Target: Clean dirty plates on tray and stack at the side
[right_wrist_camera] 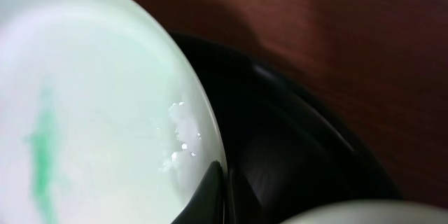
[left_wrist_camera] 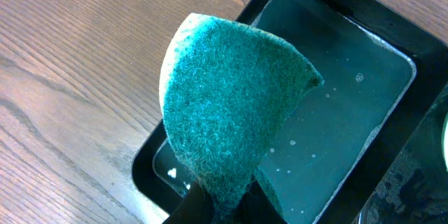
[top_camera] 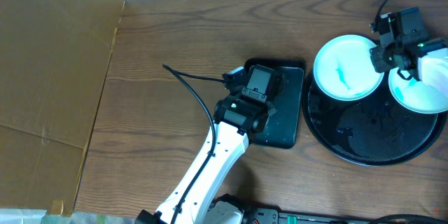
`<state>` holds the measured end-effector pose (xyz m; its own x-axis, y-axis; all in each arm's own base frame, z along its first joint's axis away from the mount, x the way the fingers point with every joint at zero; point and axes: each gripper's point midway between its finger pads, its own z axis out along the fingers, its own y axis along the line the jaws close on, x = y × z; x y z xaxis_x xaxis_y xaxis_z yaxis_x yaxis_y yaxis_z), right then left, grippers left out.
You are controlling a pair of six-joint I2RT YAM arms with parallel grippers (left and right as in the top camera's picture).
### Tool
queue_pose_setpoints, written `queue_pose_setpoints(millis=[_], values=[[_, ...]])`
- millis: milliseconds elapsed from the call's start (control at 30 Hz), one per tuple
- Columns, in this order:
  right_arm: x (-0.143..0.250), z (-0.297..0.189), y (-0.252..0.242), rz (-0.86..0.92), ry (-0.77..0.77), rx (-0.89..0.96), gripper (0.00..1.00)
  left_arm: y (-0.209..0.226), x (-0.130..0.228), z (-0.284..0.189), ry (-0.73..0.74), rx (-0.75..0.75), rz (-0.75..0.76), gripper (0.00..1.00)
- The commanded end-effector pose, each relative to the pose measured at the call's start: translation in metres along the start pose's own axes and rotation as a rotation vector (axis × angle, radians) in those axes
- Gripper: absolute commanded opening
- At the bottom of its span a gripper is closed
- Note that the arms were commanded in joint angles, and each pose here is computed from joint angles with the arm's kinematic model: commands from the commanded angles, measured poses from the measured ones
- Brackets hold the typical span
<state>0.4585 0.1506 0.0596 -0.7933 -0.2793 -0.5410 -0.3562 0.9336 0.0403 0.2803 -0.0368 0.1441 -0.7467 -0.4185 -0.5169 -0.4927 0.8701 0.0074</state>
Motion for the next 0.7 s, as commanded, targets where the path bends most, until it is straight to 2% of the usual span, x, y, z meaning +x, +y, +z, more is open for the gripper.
queue_pose_setpoints(millis=[0, 433, 667], values=[[-0.012, -0.035, 0.019, -0.018, -0.035, -0.052, 0.01, 0.003, -0.001, 0.0, -0.008, -0.009, 0.012, 0.08], [0.083, -0.057, 0.055, -0.034, 0.355, -0.134, 0.01, 0.003, -0.001, 0.0, -0.008, -0.009, 0.012, 0.08], [0.111, -0.055, 0.048, -0.055, 0.44, -0.074, 0.01, 0.003, -0.001, 0.0, -0.008, -0.009, 0.012, 0.08]])
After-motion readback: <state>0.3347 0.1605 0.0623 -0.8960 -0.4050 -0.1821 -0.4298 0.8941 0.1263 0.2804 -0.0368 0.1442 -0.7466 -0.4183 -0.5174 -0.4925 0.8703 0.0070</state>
